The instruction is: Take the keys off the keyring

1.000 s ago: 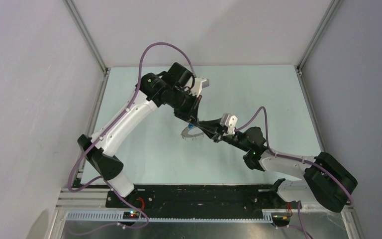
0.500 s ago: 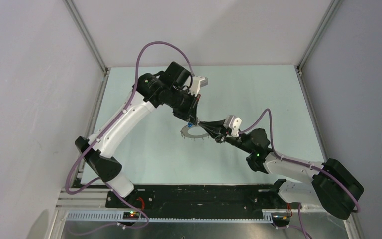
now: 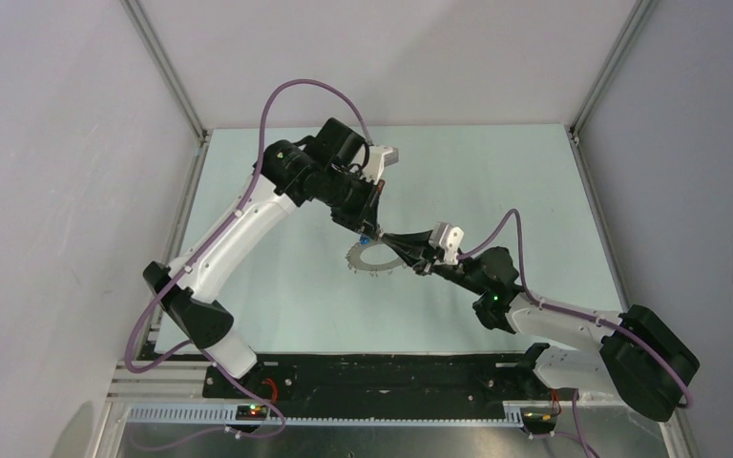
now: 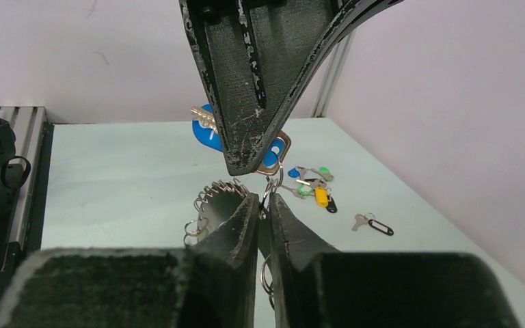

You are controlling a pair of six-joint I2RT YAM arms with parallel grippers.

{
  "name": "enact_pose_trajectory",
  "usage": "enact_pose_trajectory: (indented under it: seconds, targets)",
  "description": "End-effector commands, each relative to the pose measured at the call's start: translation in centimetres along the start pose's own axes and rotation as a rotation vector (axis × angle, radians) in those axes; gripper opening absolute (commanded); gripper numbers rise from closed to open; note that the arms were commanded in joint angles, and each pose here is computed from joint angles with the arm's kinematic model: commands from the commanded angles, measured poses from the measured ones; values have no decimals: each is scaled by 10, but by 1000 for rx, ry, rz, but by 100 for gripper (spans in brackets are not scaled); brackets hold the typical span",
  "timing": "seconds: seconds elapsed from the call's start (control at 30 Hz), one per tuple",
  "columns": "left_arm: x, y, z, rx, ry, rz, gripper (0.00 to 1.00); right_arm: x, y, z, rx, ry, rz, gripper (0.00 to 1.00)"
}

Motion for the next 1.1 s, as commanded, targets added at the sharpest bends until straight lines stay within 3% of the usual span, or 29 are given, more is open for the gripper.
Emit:
enact_pose_trajectory:
  seconds: [0.0,0.6,0.8,0.93,1.07]
  targets:
    - [23,-13,-14,-14,-95,40,0,-5,0,-8,20,-36,-8,16]
    - [18,-16,-12,-18,-78,58,0,-17,3,-8,-4,-66,-35,33]
    - [18,-16,-12,-18,-79,58,0,-18,5,-8,-7,-67,-51,31]
    - [18,-15,-11,-16,-77,51,0,-18,3,-10,-3,-65,-38,19]
    - [15,-14,-9,-12,-67,52,0,-18,3,-14,-1,-79,-34,19]
Point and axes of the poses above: each gripper's point midway between its finger pads, its own x axis back along the fingers, its own y axis along the line the jaws close on, z = x × y, the point moved 2 cm from there along x, back along the fingers, and after that the axes turned 8 degrees about -x, right-handed, at the moved point
